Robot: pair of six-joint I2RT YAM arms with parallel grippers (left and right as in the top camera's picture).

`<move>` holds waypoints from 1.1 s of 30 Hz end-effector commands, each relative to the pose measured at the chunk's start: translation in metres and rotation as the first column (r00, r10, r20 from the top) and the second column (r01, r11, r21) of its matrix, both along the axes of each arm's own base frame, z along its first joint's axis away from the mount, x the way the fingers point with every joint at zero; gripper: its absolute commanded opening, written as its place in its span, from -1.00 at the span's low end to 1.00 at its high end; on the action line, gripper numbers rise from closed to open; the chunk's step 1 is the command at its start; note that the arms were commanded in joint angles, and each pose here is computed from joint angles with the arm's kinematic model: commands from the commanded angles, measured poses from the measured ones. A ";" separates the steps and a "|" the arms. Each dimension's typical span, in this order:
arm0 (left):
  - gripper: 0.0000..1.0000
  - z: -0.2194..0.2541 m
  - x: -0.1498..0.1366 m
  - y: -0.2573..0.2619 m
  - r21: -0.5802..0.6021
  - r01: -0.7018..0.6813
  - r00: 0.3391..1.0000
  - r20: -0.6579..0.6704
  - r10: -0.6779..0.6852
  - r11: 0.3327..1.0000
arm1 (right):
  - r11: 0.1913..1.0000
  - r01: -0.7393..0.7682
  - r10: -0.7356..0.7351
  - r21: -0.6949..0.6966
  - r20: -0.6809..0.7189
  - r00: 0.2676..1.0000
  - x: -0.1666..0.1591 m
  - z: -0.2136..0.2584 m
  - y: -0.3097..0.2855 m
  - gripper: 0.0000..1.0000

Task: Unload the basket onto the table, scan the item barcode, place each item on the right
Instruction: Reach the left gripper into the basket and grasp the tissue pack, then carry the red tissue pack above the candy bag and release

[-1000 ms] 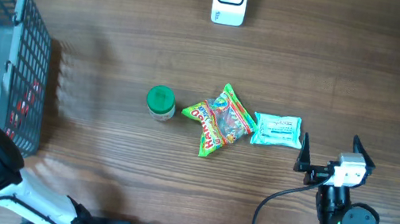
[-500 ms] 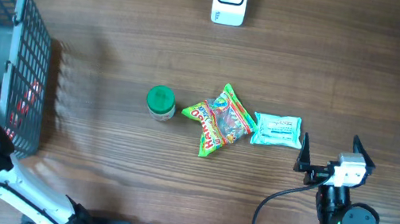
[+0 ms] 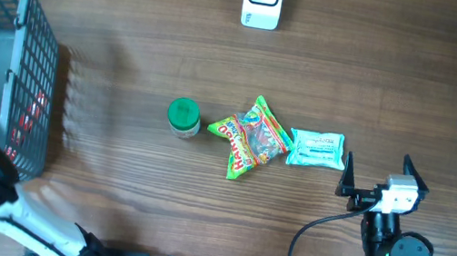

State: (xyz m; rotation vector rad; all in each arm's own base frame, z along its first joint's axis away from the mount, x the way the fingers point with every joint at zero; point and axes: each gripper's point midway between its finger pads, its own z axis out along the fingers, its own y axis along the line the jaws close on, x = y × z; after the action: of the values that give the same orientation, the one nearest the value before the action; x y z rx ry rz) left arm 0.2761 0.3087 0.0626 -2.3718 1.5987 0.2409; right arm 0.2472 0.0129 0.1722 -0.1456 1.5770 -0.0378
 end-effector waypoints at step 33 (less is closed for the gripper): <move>-0.92 0.073 0.139 -0.519 0.255 0.966 0.002 0.157 -0.988 0.042 | 1.000 0.002 -0.002 0.012 0.007 1.000 0.000 0.002 0.000 1.00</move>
State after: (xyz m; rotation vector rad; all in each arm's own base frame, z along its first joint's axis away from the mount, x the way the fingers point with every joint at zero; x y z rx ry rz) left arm 0.4096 -0.1988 0.1862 -0.5914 2.4506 -0.4706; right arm 0.2472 0.0128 0.1722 -0.1453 1.5770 -0.0381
